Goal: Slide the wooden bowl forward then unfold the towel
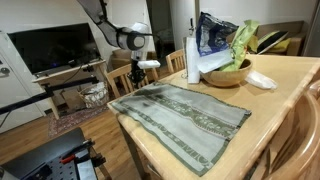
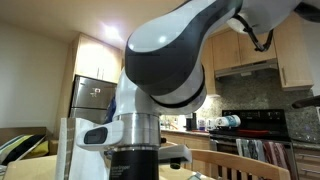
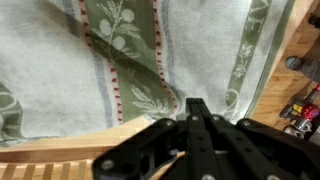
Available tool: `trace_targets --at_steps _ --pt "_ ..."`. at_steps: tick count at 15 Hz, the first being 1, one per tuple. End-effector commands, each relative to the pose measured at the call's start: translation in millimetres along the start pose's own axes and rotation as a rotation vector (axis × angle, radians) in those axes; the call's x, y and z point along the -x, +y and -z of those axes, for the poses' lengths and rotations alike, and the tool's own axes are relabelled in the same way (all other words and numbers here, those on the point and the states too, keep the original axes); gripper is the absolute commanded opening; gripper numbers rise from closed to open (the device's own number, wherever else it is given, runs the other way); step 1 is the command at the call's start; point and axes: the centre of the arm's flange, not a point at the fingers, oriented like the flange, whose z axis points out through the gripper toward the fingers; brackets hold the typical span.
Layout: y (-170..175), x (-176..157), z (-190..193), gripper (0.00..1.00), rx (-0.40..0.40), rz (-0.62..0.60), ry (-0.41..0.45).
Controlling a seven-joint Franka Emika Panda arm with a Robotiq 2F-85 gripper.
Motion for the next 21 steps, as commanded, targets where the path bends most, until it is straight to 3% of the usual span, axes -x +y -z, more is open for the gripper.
trace_targets --at_steps 1,5,21 --pt "-1 -7 -4 0.05 0.017 0.021 0.012" --pt "1 -13 -15 0.04 0.013 0.054 0.011" --pt "14 -14 -42 0.04 0.167 0.194 -0.089"
